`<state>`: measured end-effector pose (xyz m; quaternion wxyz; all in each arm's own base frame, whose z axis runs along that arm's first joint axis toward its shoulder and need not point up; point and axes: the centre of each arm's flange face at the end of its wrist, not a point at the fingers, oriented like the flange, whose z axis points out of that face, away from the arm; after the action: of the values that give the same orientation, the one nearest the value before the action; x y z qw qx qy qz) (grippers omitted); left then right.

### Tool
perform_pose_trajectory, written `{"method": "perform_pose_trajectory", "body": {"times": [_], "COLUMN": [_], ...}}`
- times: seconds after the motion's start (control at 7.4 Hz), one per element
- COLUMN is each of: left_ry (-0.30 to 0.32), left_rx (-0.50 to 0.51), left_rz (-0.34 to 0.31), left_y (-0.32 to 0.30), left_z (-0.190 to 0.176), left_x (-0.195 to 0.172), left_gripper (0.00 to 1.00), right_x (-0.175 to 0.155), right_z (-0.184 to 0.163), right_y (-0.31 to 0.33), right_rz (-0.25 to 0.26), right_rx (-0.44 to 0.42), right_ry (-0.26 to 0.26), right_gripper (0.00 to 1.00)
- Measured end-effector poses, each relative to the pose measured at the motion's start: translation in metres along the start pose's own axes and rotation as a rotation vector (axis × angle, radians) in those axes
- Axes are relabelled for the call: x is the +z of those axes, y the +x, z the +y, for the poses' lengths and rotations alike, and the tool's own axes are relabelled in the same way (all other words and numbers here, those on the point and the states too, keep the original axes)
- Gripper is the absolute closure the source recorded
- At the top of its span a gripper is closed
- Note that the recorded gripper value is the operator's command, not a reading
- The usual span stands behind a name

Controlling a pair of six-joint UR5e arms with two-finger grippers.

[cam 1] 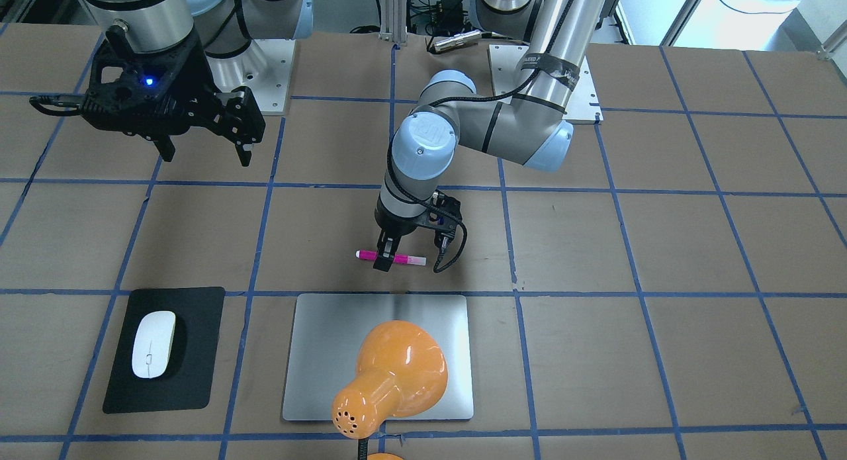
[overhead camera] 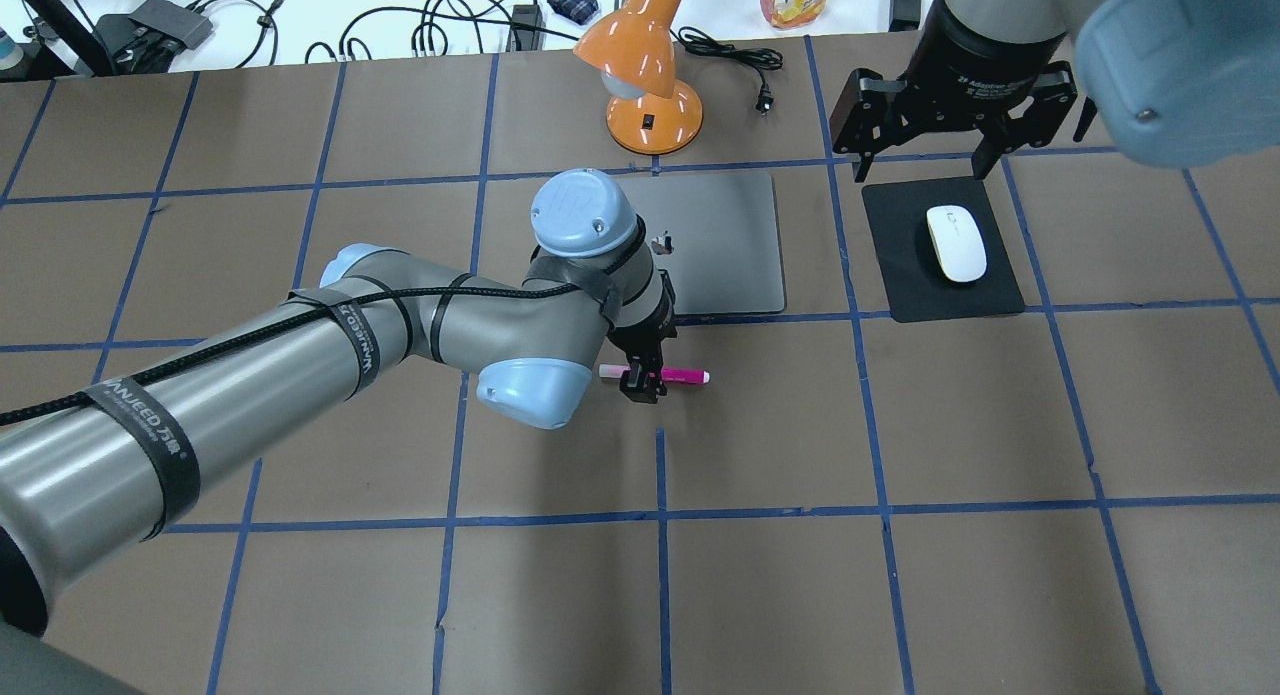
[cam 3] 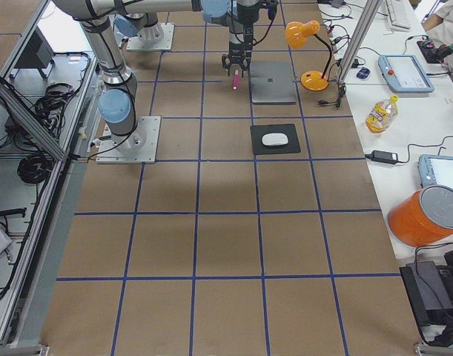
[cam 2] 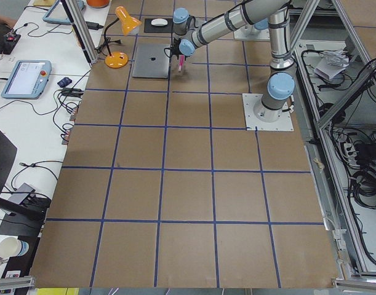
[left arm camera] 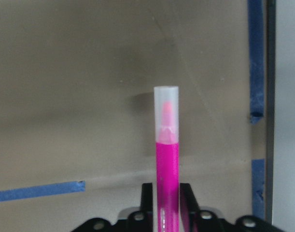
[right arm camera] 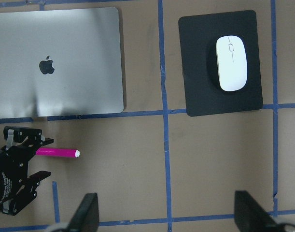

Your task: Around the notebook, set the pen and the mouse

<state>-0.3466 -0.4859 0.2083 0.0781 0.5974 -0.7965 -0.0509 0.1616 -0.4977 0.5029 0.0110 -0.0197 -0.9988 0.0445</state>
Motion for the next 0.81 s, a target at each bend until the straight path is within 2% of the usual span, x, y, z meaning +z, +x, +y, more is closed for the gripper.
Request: {"method": "perform_pose_trajectory", "body": {"times": [0.14, 0.81], "left_ry": [0.004, 0.064], "left_rx": [0.117, 0.522], "left_rz": [0.024, 0.109], "left_y": [0.006, 0.025], "left_z": [-0.014, -0.140], "left_x": [-0.015, -0.100], "left_gripper": [0.00, 0.00], "right_x": [0.000, 0.002], "right_z": [0.000, -0.001], "right_y": [0.000, 0.001], "right_rz": [0.000, 0.002], "right_rx": [0.000, 0.002], "right_ry": [0.000, -0.003], "right_gripper": [0.00, 0.00]}}
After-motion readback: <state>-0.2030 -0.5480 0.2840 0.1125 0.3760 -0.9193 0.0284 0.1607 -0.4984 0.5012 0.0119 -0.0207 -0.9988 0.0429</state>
